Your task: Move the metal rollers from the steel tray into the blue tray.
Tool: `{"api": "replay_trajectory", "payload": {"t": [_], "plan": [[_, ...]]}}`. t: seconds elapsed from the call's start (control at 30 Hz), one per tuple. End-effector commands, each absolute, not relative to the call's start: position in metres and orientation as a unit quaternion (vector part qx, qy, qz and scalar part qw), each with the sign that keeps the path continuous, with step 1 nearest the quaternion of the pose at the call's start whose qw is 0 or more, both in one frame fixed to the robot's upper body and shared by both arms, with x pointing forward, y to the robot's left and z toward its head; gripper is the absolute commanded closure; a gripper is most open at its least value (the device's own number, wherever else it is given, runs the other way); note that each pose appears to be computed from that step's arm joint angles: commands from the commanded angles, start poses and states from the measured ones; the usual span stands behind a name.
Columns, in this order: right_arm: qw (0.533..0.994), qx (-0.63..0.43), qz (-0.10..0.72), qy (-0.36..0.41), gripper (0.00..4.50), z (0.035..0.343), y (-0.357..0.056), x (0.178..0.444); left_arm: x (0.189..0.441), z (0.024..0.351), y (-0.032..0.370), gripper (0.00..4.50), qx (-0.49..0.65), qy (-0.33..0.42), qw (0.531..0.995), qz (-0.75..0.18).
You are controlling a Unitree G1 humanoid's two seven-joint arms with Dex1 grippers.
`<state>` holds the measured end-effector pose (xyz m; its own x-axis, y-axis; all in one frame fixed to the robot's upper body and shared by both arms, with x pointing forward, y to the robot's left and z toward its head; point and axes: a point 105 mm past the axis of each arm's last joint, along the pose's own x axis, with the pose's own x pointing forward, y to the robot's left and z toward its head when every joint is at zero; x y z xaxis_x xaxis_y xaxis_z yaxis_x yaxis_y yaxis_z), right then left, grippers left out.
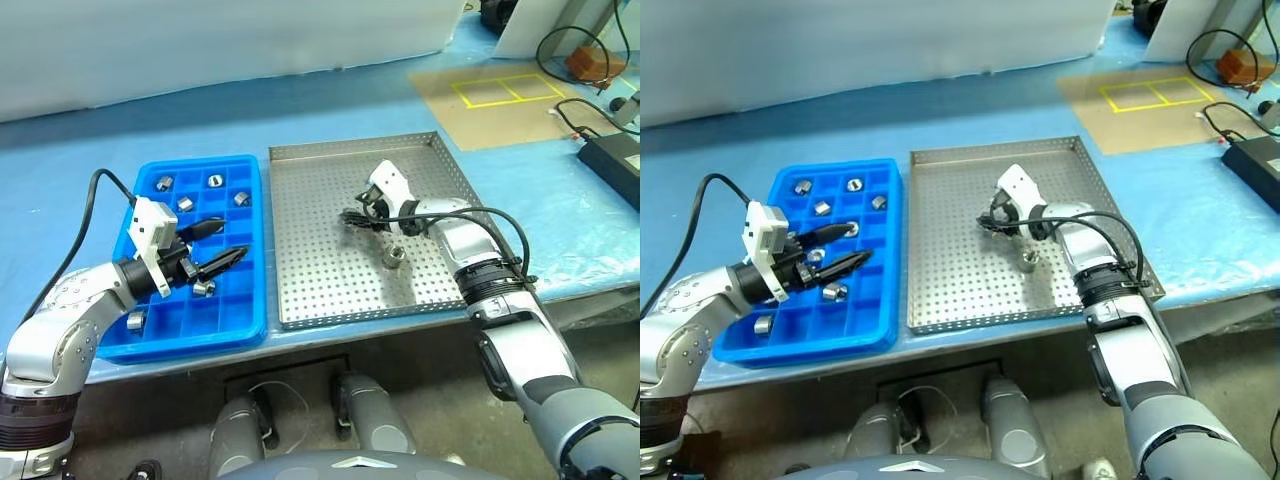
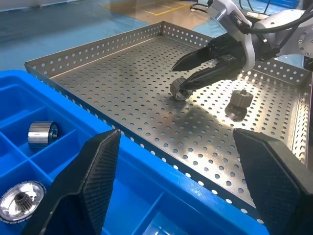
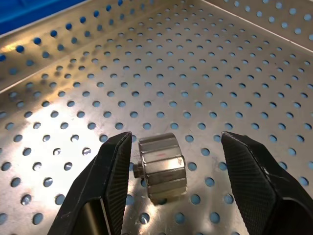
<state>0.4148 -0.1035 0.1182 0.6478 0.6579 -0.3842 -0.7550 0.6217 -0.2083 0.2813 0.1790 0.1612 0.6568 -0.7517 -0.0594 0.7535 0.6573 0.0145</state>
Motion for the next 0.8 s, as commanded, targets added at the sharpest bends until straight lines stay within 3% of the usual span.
{"api": "replay_trajectory", "payload": {"t": [0.03, 0.23, 0.33, 0.43, 0.8], "plan": [[0.895, -0.190, 0.384, 0.122, 1.54, 0.124, -0.103, 0.423, 0.276, 0.169, 0.176, 0.58, 0.035, 0.009, 0.908, -0.418], [0.886, -0.194, 0.399, 0.132, 1.54, 0.112, -0.089, 0.420, 0.275, 0.169, 0.179, 0.58, 0.035, 0.011, 0.911, -0.411], [0.875, -0.197, 0.424, 0.128, 2.15, 0.109, -0.079, 0.413, 0.275, 0.170, 0.180, 0.58, 0.035, 0.012, 0.911, -0.411], [0.877, -0.193, 0.422, 0.124, 3.12, 0.110, -0.075, 0.414, 0.275, 0.170, 0.181, 0.58, 0.035, 0.013, 0.911, -0.411], [0.870, -0.175, 0.450, 0.097, 3.17, 0.129, -0.060, 0.410, 0.270, 0.173, 0.185, 0.58, 0.036, 0.014, 0.913, -0.407]]}}
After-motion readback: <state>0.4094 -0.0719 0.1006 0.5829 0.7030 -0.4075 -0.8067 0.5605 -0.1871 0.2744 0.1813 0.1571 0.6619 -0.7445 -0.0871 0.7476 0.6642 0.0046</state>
